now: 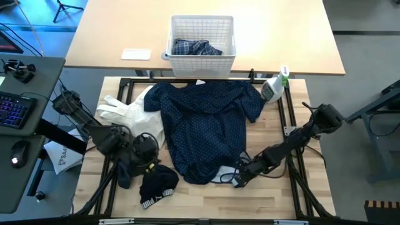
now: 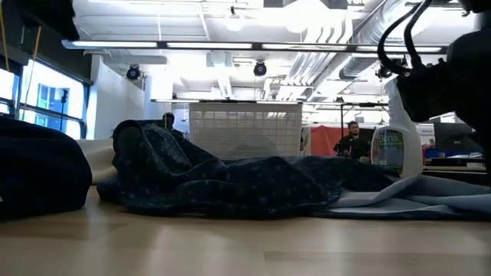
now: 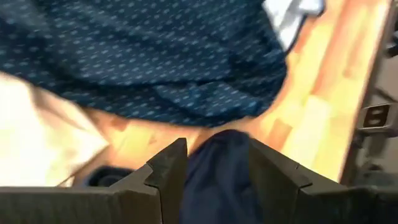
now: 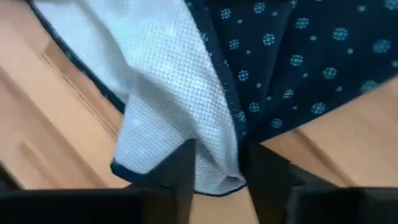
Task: Fold laundry
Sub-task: Fold the navy blue polo shirt
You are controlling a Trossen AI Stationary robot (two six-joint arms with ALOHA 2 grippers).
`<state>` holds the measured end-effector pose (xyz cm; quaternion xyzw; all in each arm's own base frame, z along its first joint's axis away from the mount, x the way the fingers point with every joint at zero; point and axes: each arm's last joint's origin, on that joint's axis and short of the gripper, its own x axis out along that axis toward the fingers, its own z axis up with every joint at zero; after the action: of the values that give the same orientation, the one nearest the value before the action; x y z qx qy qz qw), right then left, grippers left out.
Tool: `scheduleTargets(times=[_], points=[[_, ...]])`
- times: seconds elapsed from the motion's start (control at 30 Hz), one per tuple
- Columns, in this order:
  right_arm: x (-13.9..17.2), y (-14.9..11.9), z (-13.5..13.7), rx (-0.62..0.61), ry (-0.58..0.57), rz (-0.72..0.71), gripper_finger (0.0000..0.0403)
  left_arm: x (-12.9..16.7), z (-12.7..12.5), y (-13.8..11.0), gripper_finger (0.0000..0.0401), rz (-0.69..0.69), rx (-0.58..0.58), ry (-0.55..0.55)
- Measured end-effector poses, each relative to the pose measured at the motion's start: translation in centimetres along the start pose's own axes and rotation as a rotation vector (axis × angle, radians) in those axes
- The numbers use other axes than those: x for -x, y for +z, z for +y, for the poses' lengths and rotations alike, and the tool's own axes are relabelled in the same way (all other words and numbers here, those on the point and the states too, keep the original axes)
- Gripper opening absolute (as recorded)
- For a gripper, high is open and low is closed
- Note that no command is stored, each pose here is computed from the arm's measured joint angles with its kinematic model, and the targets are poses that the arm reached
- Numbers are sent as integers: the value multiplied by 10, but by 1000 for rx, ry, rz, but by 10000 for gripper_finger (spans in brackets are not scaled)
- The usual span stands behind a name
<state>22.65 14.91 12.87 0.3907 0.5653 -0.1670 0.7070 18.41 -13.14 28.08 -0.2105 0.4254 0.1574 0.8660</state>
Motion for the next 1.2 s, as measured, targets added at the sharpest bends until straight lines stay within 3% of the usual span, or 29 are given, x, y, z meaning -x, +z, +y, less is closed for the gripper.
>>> scheduleTargets(times=[0.13, 0.23, 0.33, 0.4, 0.53, 0.7, 0.83, 0.93, 1.07, 1.2], points=[[7, -5, 10, 76, -21, -10, 16, 1, -6, 1, 151, -24, 8, -52], [35, -10, 25, 163, -137, -33, 16, 2, -10, 2, 151, -40, 4, -85], [76, -19, 40, 302, -324, -83, 5, 2, -12, 3, 151, -58, -10, -103], [104, -28, 54, 392, -368, -155, 7, 2, -12, 3, 151, -68, -29, -99], [131, -50, 70, 576, -324, -221, 9, 2, -11, 4, 151, -76, -61, -93], [105, -89, 63, 729, -191, -73, 8, 1, -10, 7, 151, -122, -85, -61], [82, -100, 38, 670, -238, 167, 38, 1, -9, 8, 151, -162, -97, -35], [84, -97, 32, 596, -308, 224, 84, 1, -9, 8, 151, -166, -97, -33], [93, -87, 46, 569, -254, 175, 147, 1, -9, 8, 151, -167, -97, -32], [88, -81, 73, 668, -21, -60, 180, 1, -8, 9, 151, -169, -91, -28]])
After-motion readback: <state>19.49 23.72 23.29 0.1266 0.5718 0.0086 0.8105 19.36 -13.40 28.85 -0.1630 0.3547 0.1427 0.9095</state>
